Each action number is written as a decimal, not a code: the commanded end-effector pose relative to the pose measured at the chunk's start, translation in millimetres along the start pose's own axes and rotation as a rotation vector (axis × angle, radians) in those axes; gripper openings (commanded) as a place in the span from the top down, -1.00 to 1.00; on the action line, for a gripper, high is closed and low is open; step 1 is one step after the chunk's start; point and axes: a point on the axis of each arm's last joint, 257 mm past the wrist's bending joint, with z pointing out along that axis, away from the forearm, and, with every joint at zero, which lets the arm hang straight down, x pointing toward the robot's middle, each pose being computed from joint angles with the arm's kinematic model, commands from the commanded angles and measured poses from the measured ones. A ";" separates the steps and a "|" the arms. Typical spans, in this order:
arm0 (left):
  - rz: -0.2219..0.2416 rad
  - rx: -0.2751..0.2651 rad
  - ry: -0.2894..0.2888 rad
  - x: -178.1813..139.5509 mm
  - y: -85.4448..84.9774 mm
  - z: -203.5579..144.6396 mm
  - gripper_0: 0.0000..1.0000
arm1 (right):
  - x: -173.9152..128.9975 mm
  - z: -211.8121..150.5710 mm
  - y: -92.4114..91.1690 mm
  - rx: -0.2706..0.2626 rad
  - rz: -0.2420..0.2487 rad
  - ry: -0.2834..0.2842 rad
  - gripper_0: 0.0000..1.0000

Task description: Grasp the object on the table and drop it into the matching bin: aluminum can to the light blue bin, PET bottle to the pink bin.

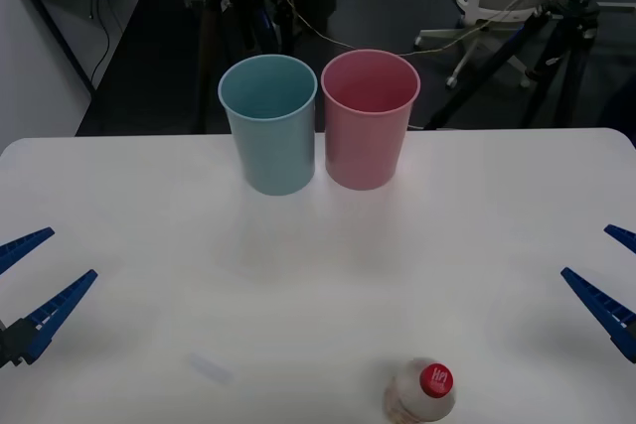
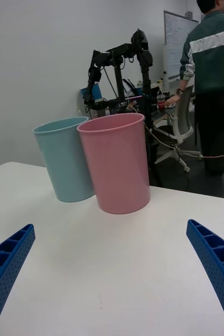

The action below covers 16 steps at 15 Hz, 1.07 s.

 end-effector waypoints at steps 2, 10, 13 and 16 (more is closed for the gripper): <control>0.000 0.000 0.000 0.0 0.0 0.0 -1.00 | 4.7 -8.1 -8.2 0.027 0.015 0.002 -1.00; 0.000 0.000 0.000 0.0 0.0 0.0 -1.00 | 16.3 -19.3 9.5 -0.018 -0.047 0.027 -1.00; 0.000 0.000 0.000 0.0 0.0 0.0 -1.00 | 21.6 -25.2 31.7 -0.089 -0.158 0.029 -1.00; 0.000 0.000 0.000 0.0 0.0 0.0 -1.00 | 28.3 -34.1 57.5 -0.176 -0.228 0.031 -1.00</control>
